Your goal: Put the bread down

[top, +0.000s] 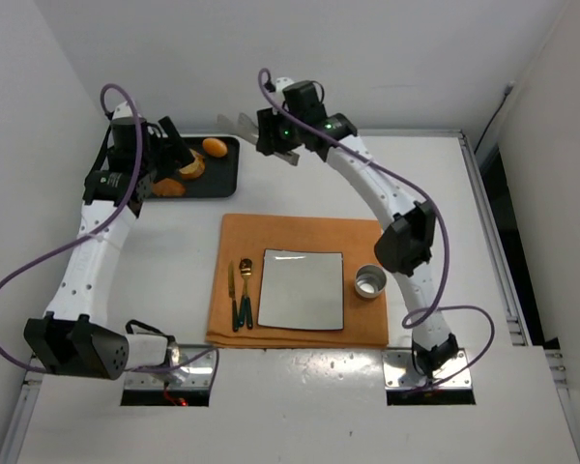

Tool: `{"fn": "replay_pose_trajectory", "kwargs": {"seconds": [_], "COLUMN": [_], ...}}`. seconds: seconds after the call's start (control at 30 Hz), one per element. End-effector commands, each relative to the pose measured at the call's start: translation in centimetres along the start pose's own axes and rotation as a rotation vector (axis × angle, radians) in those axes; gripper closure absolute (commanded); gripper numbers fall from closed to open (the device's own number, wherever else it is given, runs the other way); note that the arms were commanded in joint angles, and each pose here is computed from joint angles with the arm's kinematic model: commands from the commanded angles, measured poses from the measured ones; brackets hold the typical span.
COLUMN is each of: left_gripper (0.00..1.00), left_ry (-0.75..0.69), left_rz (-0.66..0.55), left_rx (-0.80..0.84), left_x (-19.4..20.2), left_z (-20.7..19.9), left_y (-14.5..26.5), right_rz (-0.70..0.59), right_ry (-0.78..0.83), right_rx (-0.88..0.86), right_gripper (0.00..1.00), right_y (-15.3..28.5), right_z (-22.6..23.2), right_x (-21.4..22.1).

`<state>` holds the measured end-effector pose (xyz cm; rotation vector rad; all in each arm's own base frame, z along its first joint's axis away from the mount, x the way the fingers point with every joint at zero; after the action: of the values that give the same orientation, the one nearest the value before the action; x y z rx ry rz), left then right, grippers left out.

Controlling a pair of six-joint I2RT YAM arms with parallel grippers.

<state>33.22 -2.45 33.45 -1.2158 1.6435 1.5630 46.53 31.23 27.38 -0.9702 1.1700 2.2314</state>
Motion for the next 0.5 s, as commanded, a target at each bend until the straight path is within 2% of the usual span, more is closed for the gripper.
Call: {"fn": "replay_pose_trajectory", "kwargs": {"seconds": [0.0,0.2,0.47], "left_gripper": [0.0,0.0,0.0], "left_ry": [0.058,0.062,0.063], "left_rz": [-0.086,-0.086,-0.066], "left_rx": [0.019,0.018,0.013], "left_x": [-2.4,-2.5,-1.8], "left_z": [0.2,0.5,0.8], "left_y": [2.5,2.5,2.1], "right_rz": [-0.075,-0.165,-0.257], "right_ry": [0.029,0.141,0.205], "right_rx": [-0.027,-0.003,0.031], "right_gripper": [0.48,0.48,0.49], "right_y": [-1.6,-5.0,-8.1], "right_z": [1.4,4.8,4.6], "right_x": [-0.9,0.4,0.8]}}
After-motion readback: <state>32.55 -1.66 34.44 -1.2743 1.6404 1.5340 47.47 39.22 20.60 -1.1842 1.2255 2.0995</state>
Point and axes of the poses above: each gripper's point midway between its finger pads, its own y axis back along the fingers, its own z axis along the line the jaws close on, x = y × z, the point moved 6 cm from there along y, back along the fingers, and after that the axes turned 13 degrees about -y, right-handed, at the moved point
